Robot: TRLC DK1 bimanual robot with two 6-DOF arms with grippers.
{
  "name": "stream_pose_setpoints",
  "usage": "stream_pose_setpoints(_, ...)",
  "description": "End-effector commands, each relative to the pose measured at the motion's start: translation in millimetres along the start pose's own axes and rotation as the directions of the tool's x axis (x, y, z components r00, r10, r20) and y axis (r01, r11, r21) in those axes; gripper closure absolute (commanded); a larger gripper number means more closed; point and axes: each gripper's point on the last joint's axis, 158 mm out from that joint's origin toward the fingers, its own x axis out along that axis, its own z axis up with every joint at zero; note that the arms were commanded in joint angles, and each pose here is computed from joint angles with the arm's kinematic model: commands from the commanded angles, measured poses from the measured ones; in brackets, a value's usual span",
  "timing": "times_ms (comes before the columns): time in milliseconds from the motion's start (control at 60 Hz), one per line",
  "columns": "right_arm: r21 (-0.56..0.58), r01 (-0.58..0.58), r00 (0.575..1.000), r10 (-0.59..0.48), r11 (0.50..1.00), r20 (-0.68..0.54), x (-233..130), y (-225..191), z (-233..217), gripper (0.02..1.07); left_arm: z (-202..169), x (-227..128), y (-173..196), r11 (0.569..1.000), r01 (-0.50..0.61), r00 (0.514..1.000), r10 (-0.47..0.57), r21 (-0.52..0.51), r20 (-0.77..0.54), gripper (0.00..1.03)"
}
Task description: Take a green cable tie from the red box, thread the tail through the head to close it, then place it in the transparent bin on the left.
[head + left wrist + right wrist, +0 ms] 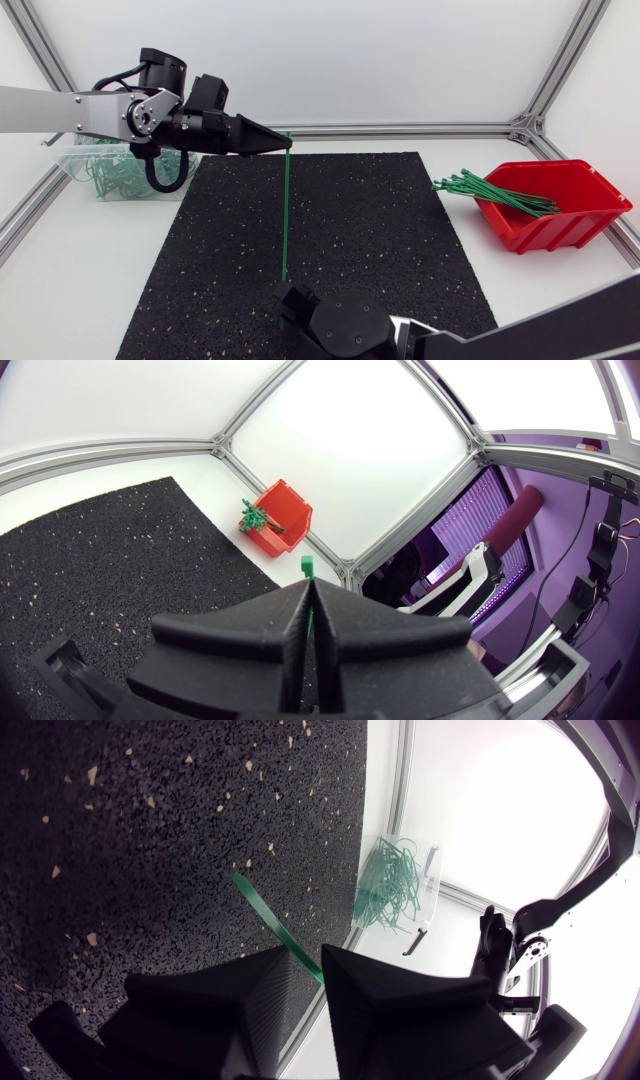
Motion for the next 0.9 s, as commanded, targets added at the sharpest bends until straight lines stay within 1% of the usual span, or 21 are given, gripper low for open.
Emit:
stream_pose_setpoints(0, -0.027, -0.001, 1.0, 0.001, 1.0, -0.004, -5.9, 3.6, -2.3, 0.82, 3.2, -0.6, 5.6, 1.0, 0.013, 1.0, -0.013, 0.009, 0.002, 1.0)
stream_pose_setpoints(133, -0.026, -0.003, 1.0, 0.003, 1.0, -0.001, -8.7, 5.4, -1.9, 0.88, 3.9, -1.2, 5.8, 1.0, 0.012, 1.0, -0.012, 0.01, 0.003, 1.0)
stream_pose_setpoints(433, -0.033, -0.015, 1.0, 0.015, 0.999, 0.003, -17.6, 13.3, -0.7, 0.88, 7.1, -3.1, 5.9, 1.0, 0.008, 1.0, -0.008, 0.017, 0.008, 1.0)
stream_pose_setpoints(633, -0.037, -0.009, 1.0, 0.009, 0.999, 0.013, -22.4, 12.9, 3.3, 0.88, 6.9, -3.1, 6.2, 1.0, 0.007, 1.0, -0.007, 0.015, 0.008, 1.0)
stream_pose_setpoints(783, -0.019, 0.01, 1.0, -0.01, 1.0, 0.016, -25.4, 5.8, 4.2, 0.89, 6.8, -4.3, 6.7, 1.0, 0.005, 1.0, -0.005, 0.016, 0.01, 1.0)
stream_pose_setpoints(800, -0.015, 0.013, 1.0, -0.013, 1.0, 0.017, -25.9, 4.4, 4.4, 0.9, 6.3, -4.2, 6.9, 1.0, 0.005, 1.0, -0.005, 0.016, 0.01, 1.0)
stream_pose_setpoints(833, -0.005, 0.02, 1.0, -0.02, 1.0, 0.017, -27.0, 0.8, 3.6, 1.0, 4.9, -4.3, 6.5, 1.0, 0.004, 1.0, -0.005, 0.021, 0.009, 1.0)
stream_pose_setpoints(850, 0.003, 0.024, 1.0, -0.024, 1.0, 0.016, -27.6, -0.9, 3.2, 1.02, 4.5, -4.5, 5.5, 1.0, 0.006, 1.0, -0.006, 0.026, 0.009, 1.0)
stream_pose_setpoints(883, 0.028, 0.026, 1.0, -0.027, 0.999, 0.016, -29.2, -4.5, 2.2, 1.01, 2.6, -4.3, 3.3, 0.999, 0.007, 1.0, -0.007, 0.035, 0.007, 1.0)
